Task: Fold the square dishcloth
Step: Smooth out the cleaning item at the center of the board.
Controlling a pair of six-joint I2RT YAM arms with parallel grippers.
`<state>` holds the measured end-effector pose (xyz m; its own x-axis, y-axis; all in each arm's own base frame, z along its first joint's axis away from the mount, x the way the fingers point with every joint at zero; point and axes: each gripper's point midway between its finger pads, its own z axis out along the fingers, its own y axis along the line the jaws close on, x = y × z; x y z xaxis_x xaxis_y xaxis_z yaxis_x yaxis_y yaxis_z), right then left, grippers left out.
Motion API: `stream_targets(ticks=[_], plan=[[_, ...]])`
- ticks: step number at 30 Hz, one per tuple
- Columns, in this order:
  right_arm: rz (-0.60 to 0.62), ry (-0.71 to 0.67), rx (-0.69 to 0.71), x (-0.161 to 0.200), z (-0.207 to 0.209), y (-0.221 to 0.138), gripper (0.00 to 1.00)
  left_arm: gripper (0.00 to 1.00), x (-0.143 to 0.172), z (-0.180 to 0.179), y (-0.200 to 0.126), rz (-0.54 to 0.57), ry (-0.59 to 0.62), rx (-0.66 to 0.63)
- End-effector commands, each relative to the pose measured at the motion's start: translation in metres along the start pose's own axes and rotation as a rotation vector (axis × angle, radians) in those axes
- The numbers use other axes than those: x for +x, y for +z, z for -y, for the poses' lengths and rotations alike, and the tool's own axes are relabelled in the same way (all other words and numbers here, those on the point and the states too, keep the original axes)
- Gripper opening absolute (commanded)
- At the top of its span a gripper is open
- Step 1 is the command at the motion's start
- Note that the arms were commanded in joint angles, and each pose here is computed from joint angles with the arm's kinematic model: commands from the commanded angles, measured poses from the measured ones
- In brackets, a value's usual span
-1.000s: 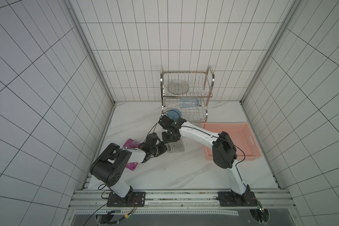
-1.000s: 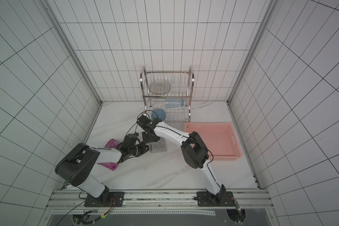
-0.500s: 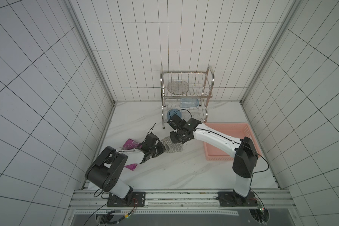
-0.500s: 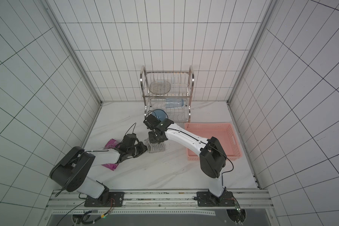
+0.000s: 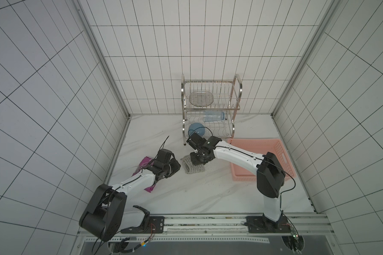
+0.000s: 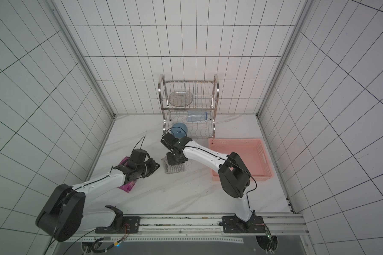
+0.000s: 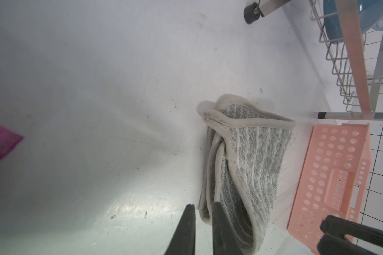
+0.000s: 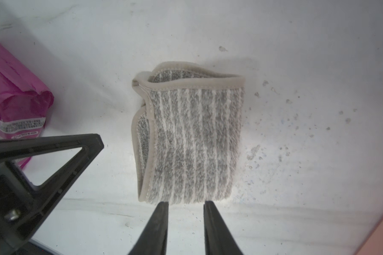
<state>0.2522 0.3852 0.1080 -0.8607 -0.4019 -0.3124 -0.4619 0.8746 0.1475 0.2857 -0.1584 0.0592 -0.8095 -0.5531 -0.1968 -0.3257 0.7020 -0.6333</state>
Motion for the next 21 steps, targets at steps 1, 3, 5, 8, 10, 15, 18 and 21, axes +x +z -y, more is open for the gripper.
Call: stream_targets(ticks=[1, 3, 5, 8, 10, 15, 18, 21], plan=[[-0.021, -0.05, 0.007, -0.002, -0.011, 0.007, 0.34, 0.17, 0.004, 0.005, 0.006, -0.064, -0.034, 0.079], [-0.043, -0.067, 0.022, -0.001, -0.013, 0.014, 0.37, 0.16, 0.005, 0.013, 0.01, -0.099, -0.035, 0.126], [-0.051, -0.083, 0.039, -0.002, -0.014, 0.017, 0.41, 0.16, 0.008, 0.018, 0.013, -0.128, -0.034, 0.157], [-0.077, -0.108, 0.055, -0.001, -0.015, 0.024, 0.45, 0.16, 0.009, 0.021, 0.014, -0.148, -0.03, 0.185], [-0.098, -0.122, 0.061, 0.002, -0.016, 0.027, 0.47, 0.17, 0.009, 0.02, 0.016, -0.159, -0.018, 0.188], [-0.128, -0.149, 0.06, 0.008, -0.019, 0.033, 0.48, 0.2, 0.006, 0.015, 0.021, -0.178, -0.019, 0.201], [-0.139, -0.162, 0.059, 0.01, -0.022, 0.037, 0.48, 0.2, 0.007, 0.015, 0.027, -0.207, -0.027, 0.218], [-0.147, -0.179, 0.053, 0.011, -0.026, 0.04, 0.48, 0.19, 0.006, 0.014, 0.032, -0.223, -0.046, 0.245]])
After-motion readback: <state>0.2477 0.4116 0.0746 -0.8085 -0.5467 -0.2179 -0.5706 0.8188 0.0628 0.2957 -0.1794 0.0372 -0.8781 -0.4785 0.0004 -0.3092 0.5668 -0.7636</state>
